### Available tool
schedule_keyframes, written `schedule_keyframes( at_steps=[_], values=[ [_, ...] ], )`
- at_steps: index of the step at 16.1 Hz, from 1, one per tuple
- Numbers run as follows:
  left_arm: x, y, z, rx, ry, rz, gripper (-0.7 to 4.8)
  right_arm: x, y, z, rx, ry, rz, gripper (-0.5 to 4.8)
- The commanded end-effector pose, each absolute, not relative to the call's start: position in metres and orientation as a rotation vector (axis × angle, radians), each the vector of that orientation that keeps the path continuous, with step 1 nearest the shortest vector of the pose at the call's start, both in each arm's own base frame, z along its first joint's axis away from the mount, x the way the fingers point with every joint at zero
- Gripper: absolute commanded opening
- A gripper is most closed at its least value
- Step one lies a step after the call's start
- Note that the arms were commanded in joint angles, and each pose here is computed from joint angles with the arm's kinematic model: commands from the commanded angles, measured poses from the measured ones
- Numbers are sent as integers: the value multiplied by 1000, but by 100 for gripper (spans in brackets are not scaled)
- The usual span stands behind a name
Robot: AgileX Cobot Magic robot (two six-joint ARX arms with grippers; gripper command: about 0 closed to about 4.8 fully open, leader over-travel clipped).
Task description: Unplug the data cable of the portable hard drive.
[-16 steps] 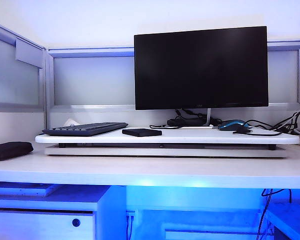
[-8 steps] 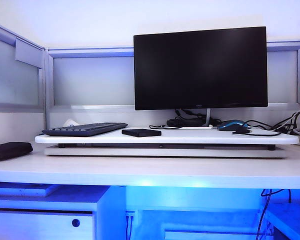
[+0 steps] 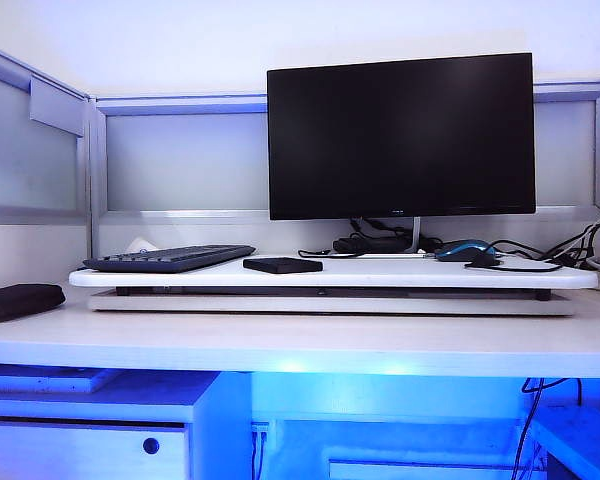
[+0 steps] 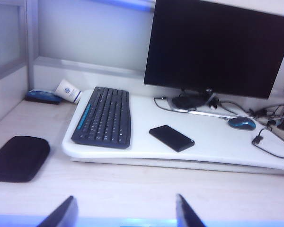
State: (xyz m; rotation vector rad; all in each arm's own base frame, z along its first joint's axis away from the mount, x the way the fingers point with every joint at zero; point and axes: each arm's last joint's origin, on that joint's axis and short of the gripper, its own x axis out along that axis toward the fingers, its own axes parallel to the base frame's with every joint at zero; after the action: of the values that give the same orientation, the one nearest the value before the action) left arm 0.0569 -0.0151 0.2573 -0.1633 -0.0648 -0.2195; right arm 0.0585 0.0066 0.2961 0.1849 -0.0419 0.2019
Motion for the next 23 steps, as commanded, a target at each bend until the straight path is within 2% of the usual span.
schedule_keyframes(
  at_steps=[1, 6, 12, 14, 15, 16, 17, 18, 19, 20, 21, 23],
  values=[
    [71, -17, 233, -171, -45, -149, 276, 70, 7, 280, 188, -67, 191, 479],
    [85, -17, 199, -188, -21, 7, 276, 86, 5, 251, 201, -49, 121, 479],
    [92, -15, 165, -172, 61, 157, 276, 96, 5, 230, 205, -45, 110, 479],
    [93, -14, 153, -156, 98, 217, 276, 98, 3, 221, 209, -26, 48, 479],
    [93, -18, 151, -156, 128, 104, 174, 104, 4, 186, 276, 47, 46, 479],
    [93, -18, 151, -143, 132, 84, 173, 105, 4, 182, 277, 51, 57, 479],
    [93, -20, 150, -65, 148, 0, 173, 107, 5, 167, 277, 53, 94, 479],
    [93, -20, 150, -51, 148, 2, 169, 107, 5, 165, 277, 59, 92, 479],
    [94, -14, 151, -93, 135, 116, 52, 107, 5, 163, 256, 68, 91, 479],
    [95, -9, 151, -262, 119, 178, 52, 107, 5, 162, 257, 85, 90, 479],
    [95, -7, 151, -278, 114, 209, 52, 107, 5, 160, 257, 99, 88, 479],
    [94, 0, 152, -151, 97, 378, 52, 107, 3, 157, 251, 120, 3, 479]
  ],
)
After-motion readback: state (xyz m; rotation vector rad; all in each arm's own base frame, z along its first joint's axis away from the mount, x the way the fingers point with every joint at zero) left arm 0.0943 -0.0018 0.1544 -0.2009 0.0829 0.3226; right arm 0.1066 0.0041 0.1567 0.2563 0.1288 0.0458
